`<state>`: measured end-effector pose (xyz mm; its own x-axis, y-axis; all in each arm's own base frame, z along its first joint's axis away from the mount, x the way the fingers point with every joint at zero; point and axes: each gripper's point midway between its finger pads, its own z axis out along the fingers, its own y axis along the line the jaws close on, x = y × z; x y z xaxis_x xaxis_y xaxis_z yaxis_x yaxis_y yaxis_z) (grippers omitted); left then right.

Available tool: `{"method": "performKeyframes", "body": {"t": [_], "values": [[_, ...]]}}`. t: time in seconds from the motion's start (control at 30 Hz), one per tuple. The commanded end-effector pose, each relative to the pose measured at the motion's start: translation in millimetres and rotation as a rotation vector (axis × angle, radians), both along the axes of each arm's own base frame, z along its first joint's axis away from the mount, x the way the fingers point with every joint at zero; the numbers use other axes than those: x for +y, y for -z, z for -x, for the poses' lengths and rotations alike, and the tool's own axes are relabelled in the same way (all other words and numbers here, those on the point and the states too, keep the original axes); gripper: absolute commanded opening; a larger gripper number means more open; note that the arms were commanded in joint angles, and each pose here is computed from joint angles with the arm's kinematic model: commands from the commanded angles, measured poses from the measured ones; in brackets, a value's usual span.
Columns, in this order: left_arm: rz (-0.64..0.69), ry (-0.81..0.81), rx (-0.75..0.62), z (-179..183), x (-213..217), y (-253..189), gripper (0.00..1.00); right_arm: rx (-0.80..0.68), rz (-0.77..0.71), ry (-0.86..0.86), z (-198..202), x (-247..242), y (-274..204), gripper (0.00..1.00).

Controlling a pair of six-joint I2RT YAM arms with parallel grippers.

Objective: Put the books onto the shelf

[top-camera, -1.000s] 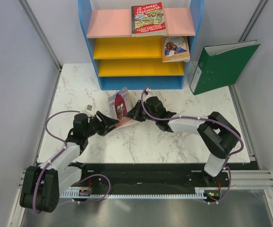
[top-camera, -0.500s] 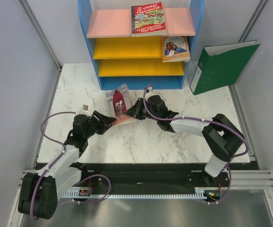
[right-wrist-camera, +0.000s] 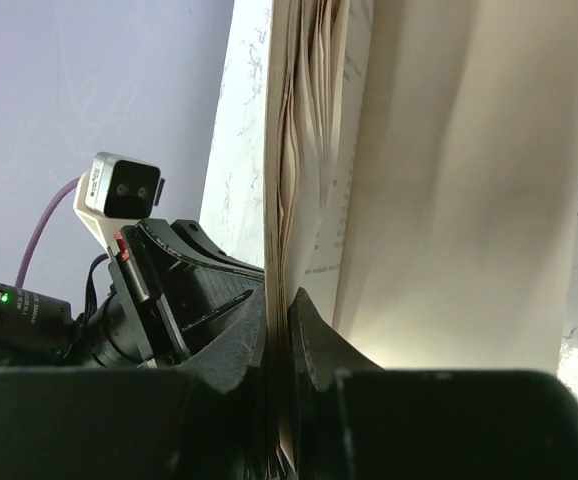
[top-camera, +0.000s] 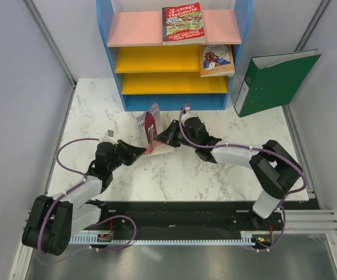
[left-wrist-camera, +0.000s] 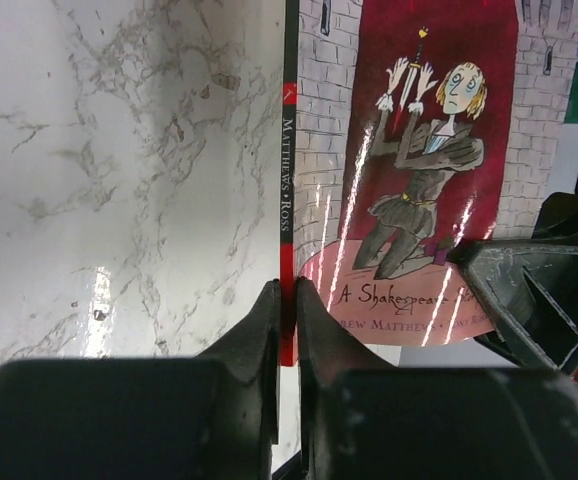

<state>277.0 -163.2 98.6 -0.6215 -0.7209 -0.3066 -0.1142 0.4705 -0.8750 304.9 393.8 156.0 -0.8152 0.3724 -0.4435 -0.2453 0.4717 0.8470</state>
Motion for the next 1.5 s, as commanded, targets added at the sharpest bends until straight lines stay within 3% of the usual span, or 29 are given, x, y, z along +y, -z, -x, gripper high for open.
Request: {"method": "performKeyframes", "body": {"t": [0.0, 0.17, 0.33, 0.37, 0.6, 0.77, 1.13, 1.47], "values": [[0.070, 0.023, -0.153, -15.8, -13.5, -52.0, 0.02, -0.039, -0.077, -0.043, 8.3, 9.2, -20.8, 0.15], [0.043, -0.007, -0.172, -11.7, -5.7, -61.2, 0.02, -0.035, -0.064, -0.042, 10.7, 5.9, -15.6, 0.17], [0.004, 0.004, -0.197, -7.0, -2.7, -81.8, 0.02, -0.025, -0.018, -0.062, 14.1, 0.1, -3.0, 0.32], [0.002, 0.008, -0.204, -6.6, -3.0, -87.2, 0.02, -0.030, 0.004, -0.059, 13.7, -3.5, 1.7, 0.41], [0.025, 0.146, -0.312, -5.8, -23.0, -164.1, 0.02, -0.040, 0.203, 0.047, 2.8, -44.3, 25.4, 0.66], [0.055, 0.244, -0.352, -9.9, -39.0, -208.6, 0.02, -0.036, 0.257, 0.072, 3.1, -66.0, 32.9, 0.70], [0.034, 0.257, -0.388, -9.5, -38.8, -219.6, 0.02, -0.023, 0.288, 0.107, 1.1, -93.4, 49.4, 0.70], [0.176, 0.418, -0.493, -15.9, -66.2, -263.5, 0.02, 0.020, 0.333, 0.144, 2.4, -134.8, 73.4, 0.71]]}}
